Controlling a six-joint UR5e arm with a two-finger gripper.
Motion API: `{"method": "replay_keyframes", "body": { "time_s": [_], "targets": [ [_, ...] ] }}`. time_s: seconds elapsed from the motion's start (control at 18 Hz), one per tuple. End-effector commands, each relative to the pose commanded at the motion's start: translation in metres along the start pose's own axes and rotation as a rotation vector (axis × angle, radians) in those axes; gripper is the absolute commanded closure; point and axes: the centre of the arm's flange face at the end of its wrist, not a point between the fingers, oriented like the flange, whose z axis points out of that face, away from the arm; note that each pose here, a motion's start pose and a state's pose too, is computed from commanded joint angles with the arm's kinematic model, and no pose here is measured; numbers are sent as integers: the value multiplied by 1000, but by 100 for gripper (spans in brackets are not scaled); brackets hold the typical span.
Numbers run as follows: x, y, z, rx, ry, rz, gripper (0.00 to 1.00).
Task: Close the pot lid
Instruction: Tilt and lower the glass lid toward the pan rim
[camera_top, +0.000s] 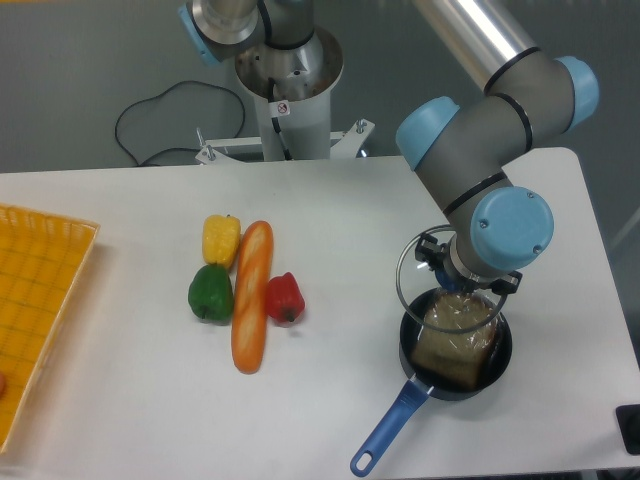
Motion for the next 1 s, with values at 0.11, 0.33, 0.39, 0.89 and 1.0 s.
{"method": "replay_keyframes", "body": {
  "time_s": [0.11, 0.33, 0.39, 0.89, 1.0],
  "targets": [
    [1, 1, -2, 0, -3, 1, 55],
    [1, 3, 3, -16, -3, 1, 55],
    [1, 3, 3, -16, -3, 1, 55],
    [-3, 9, -8, -43, 38, 0, 55],
    [-5, 9, -11, -49, 46, 0, 55]
  ]
}}
